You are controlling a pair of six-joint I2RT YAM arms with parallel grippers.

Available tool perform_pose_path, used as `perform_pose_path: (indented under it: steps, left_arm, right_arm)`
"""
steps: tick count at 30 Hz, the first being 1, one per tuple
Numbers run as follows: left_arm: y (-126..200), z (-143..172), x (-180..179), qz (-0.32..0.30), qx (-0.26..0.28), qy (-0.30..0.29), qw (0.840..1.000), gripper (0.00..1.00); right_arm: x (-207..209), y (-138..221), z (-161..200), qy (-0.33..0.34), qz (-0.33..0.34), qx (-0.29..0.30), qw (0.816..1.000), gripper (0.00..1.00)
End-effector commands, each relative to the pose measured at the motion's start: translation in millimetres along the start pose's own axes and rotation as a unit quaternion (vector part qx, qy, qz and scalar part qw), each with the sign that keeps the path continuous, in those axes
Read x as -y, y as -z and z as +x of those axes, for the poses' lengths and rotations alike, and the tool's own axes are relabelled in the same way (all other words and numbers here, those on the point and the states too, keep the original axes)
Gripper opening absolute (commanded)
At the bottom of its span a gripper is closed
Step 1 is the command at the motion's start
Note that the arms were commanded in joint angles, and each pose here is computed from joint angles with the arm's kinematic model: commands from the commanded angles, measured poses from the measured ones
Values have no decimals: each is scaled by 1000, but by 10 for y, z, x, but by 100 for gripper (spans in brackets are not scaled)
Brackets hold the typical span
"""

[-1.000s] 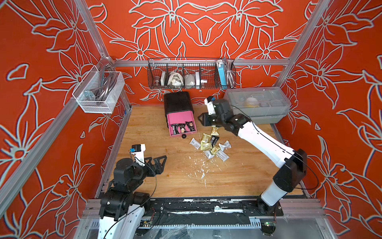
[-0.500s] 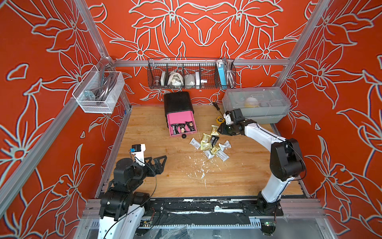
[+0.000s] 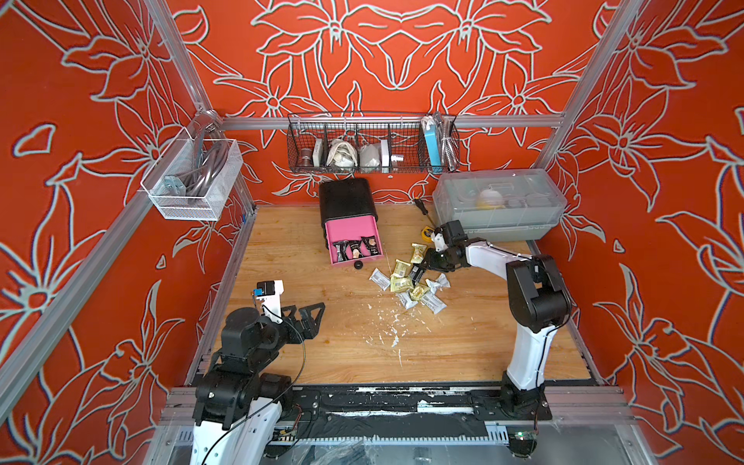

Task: Place the cookies into the drawer by color
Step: Pick up the cookie at the center of the board.

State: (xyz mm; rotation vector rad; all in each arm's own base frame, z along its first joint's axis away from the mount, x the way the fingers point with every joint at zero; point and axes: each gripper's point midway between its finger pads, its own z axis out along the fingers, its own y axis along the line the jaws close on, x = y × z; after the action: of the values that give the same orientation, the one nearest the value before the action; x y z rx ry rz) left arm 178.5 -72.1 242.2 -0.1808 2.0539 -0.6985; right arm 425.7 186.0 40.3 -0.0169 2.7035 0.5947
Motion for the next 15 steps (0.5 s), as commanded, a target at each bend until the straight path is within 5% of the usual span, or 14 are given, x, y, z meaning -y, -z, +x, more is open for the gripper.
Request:
perform_pose_path:
  steps: [1,15]
  left_arm:
    - [3,-46,24,6,9,-1,1000,99]
    - [0,-41,18,5,8,0,1000,99]
  right_arm:
    - [56,-107,5,-14,-3,6,1000,39]
    - [149,-316,196,-34,-7,-17,999,15]
